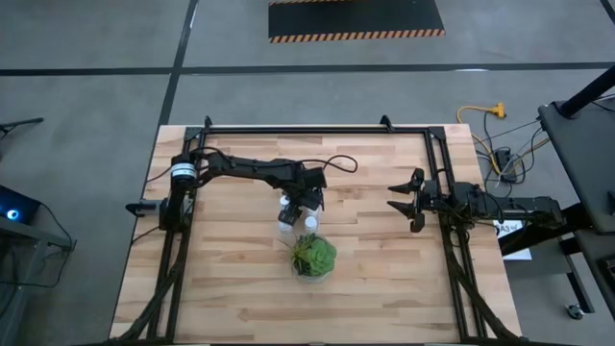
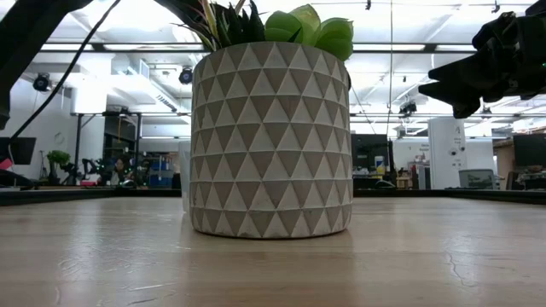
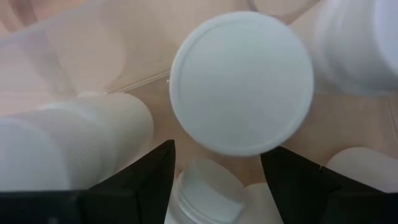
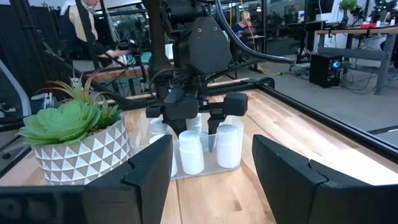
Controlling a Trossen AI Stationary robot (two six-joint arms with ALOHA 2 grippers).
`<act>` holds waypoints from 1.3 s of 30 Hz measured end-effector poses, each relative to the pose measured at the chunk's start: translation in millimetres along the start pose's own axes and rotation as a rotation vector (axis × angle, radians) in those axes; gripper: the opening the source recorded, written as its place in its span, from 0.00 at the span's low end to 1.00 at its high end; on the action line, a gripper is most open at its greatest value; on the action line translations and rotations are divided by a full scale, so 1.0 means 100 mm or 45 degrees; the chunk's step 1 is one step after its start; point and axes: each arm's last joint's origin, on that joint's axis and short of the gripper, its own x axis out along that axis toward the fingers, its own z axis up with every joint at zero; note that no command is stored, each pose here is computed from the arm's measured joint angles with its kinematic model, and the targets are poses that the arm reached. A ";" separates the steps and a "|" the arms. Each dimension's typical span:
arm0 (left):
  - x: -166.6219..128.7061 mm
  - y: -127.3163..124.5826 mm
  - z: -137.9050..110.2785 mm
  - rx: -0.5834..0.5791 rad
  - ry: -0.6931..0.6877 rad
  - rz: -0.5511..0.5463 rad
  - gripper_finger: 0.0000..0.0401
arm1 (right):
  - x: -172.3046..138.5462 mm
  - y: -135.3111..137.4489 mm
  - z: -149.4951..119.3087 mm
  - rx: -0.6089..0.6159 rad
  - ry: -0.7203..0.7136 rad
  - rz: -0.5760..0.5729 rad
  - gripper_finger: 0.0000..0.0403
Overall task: Pick and place pill bottles into a basket
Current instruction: Put the white pill bottle into the transparent bin
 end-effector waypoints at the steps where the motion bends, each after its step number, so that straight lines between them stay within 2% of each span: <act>1: 0.00 0.00 0.00 0.000 0.000 0.000 0.55 | 0.00 0.00 0.00 0.000 0.000 0.000 0.52; 16: -0.26 -0.04 0.03 0.004 -0.040 0.007 0.55 | 0.00 0.00 0.00 0.000 0.000 -0.001 0.52; 27: -0.49 0.02 0.14 0.007 -0.065 0.016 0.55 | 0.00 0.00 0.00 0.000 0.000 -0.001 0.52; 39: -0.68 -0.01 0.15 0.009 -0.019 -0.064 0.55 | 0.00 0.00 0.00 0.000 0.000 0.000 0.52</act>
